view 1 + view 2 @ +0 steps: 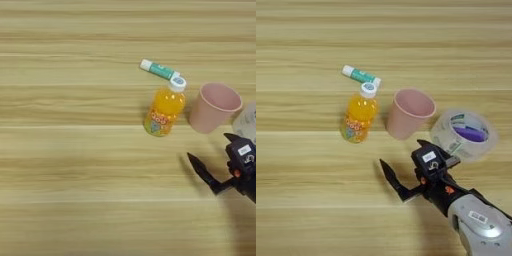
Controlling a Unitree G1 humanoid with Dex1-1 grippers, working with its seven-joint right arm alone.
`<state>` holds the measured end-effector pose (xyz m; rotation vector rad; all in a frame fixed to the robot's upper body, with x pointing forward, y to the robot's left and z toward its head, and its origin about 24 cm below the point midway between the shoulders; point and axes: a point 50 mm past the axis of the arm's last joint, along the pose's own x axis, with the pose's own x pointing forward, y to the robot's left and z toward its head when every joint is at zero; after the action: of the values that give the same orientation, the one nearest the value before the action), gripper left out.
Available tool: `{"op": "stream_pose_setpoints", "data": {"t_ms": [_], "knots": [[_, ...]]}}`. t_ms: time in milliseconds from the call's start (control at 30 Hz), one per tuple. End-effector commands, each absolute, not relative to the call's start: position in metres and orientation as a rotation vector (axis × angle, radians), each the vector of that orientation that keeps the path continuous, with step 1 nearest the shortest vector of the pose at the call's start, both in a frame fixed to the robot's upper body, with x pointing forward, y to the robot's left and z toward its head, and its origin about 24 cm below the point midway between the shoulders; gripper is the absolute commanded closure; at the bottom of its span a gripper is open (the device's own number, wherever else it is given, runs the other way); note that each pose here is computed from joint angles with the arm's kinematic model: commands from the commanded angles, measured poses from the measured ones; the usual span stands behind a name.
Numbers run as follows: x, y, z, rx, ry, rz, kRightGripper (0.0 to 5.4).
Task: Move the objects on the table
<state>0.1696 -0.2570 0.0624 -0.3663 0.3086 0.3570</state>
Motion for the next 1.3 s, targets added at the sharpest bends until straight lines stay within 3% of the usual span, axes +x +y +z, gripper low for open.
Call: {"op": "stream_pose_setpoints", "data": {"t_ms": [33,400,667,1000,1300], "knots": [[0.177,-0.246,0.077,-0.398,0.214,0.392,0.03],[0.184,-0.216,0.062,-0.34,0.215,0.492,0.03],[0.197,-0.209,0.056,-0.288,0.209,0.441,0.03],[0.214,-0.204,0.043,-0.307,0.216,0.367,0.03],[0.235,-0.184,0.027,-0.201,0.22,0.311,0.03]]}}
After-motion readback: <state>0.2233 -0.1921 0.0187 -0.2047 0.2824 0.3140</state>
